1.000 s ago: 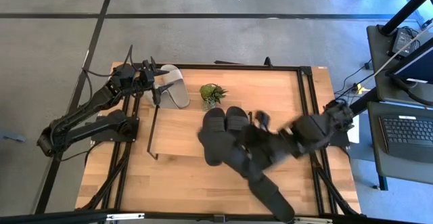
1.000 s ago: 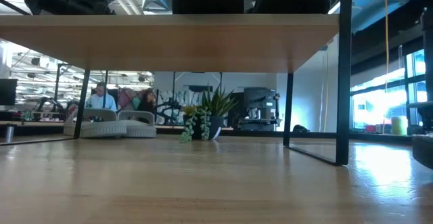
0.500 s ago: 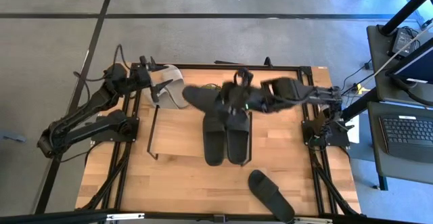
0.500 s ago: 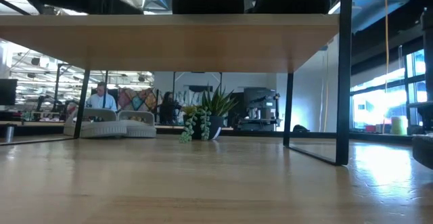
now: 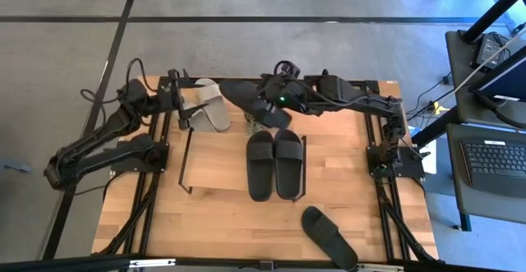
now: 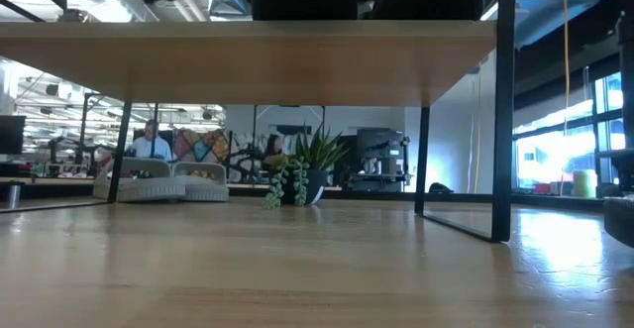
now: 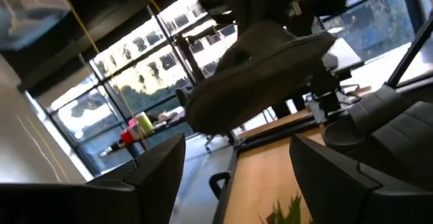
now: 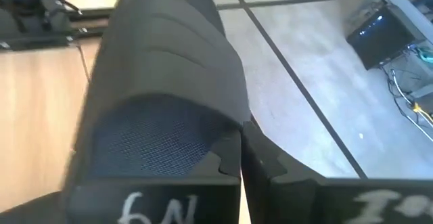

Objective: Pick and place slides into the shelf
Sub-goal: Put the black slide on the shelf

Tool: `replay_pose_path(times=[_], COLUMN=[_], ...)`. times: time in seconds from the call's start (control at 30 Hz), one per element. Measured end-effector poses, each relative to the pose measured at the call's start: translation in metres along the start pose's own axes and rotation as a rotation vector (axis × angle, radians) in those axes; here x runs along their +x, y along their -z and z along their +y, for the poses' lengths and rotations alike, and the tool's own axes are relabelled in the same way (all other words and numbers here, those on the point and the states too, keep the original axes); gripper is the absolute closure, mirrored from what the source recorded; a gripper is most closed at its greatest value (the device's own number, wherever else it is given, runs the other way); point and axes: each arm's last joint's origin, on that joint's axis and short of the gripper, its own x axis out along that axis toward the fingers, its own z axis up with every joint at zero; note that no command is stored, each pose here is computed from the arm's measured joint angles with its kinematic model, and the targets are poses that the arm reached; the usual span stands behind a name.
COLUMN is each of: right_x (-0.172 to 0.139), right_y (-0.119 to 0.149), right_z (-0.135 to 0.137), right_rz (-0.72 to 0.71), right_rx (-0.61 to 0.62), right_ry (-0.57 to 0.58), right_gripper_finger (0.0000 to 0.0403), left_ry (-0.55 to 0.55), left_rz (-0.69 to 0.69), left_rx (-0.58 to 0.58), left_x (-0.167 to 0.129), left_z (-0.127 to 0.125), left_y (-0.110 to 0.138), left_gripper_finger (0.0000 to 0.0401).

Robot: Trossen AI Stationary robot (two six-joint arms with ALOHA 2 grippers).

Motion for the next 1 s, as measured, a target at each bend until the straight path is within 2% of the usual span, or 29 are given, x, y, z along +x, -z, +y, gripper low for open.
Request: replay_pose_path(times=[0.17, 0.4, 0.63, 0.77, 1.0], right_x=[0.012, 0.017, 0.020, 0.022, 0.023], right_y=[0.000, -0.001, -0.001, 0.000, 0.000], right_z=[-0.006, -0.017, -0.014, -0.013, -0.013], right_rz=[0.016, 0.016, 0.017, 0.023, 0.027], right_rx=[-0.012, 0.014, 0.011, 0.007, 0.008], right_ry=[0.021, 0.045, 0.026, 0.027, 0.027], right_gripper_finger=[0.0402, 0.0402, 0.0402, 0.0402, 0.0402], left_ry=[-0.013, -0.010, 0.020, -0.007, -0.017], left_rz=[0.003, 0.139, 0.256, 0.262, 0.284], left_rx=[0.133, 0.229, 0.523, 0.570, 0.744], left_x=[0.006, 0.021, 0.046, 0.059, 0.072], left_z=[-0.010, -0.033, -0.067, -0.085, -0.113], left_y=[-0.010, -0.018, -0.024, -0.039, -0.064], left_gripper_finger=[0.0144, 0.0144, 0.0144, 0.0144, 0.0144])
